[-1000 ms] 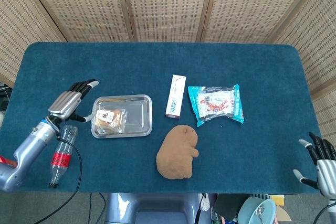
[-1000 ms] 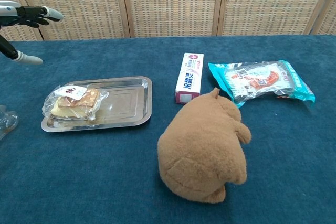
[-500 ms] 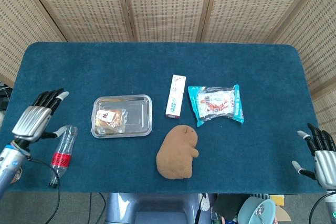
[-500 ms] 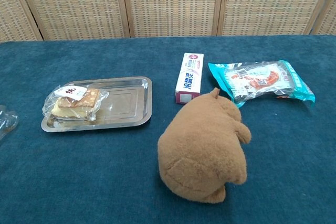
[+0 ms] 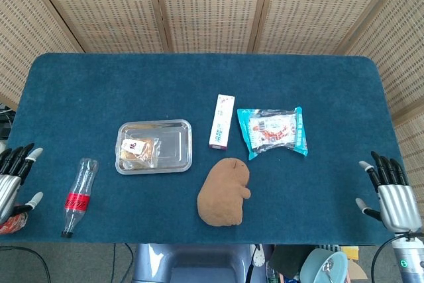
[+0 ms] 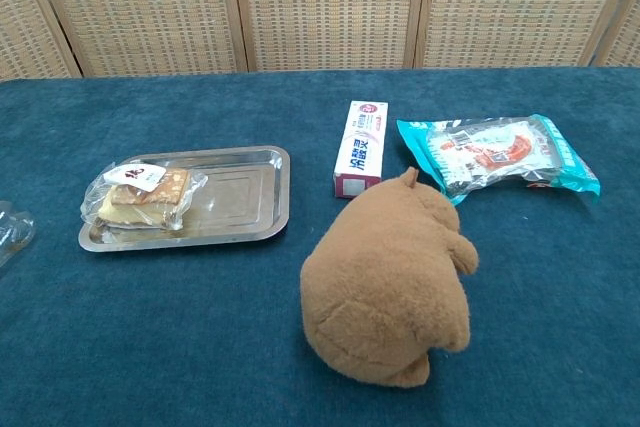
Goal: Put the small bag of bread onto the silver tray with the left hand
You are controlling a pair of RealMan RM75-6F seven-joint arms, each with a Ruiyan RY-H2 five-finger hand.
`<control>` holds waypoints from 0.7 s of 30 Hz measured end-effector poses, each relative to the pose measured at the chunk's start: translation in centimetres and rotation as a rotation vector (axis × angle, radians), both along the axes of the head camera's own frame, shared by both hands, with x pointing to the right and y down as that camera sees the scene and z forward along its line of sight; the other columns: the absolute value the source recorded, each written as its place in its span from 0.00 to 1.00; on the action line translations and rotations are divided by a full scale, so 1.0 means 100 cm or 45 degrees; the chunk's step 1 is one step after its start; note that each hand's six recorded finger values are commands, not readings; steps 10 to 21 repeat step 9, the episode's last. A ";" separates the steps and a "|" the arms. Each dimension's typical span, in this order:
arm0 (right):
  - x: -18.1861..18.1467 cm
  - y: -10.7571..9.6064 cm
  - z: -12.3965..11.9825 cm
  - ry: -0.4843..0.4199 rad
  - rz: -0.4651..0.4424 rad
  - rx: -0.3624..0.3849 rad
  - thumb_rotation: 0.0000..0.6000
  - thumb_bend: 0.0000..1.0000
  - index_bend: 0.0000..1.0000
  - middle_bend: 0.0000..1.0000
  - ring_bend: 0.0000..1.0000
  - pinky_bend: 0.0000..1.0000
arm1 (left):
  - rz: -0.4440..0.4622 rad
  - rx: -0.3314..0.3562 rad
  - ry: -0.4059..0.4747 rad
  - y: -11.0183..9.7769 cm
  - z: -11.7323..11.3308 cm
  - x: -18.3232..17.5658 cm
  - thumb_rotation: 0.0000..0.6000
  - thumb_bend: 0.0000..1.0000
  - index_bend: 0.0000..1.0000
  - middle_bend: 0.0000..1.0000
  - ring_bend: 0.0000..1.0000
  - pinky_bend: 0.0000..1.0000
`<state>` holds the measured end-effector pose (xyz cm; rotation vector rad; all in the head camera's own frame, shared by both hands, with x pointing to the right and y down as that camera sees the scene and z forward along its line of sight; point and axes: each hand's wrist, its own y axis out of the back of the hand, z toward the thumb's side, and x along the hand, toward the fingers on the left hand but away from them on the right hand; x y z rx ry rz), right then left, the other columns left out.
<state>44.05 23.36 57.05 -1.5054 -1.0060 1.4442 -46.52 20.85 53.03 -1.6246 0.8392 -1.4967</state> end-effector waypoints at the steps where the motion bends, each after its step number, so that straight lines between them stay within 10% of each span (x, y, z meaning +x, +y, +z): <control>1: -0.002 0.000 0.000 -0.004 -0.007 0.002 1.00 0.22 0.14 0.00 0.00 0.00 | 0.002 0.002 0.006 0.002 0.001 0.000 1.00 0.30 0.00 0.00 0.00 0.00; 21: -0.007 -0.006 -0.001 -0.004 -0.015 -0.009 1.00 0.22 0.14 0.00 0.00 0.00 | -0.006 0.016 0.016 0.006 0.001 -0.002 1.00 0.30 0.00 0.00 0.00 0.00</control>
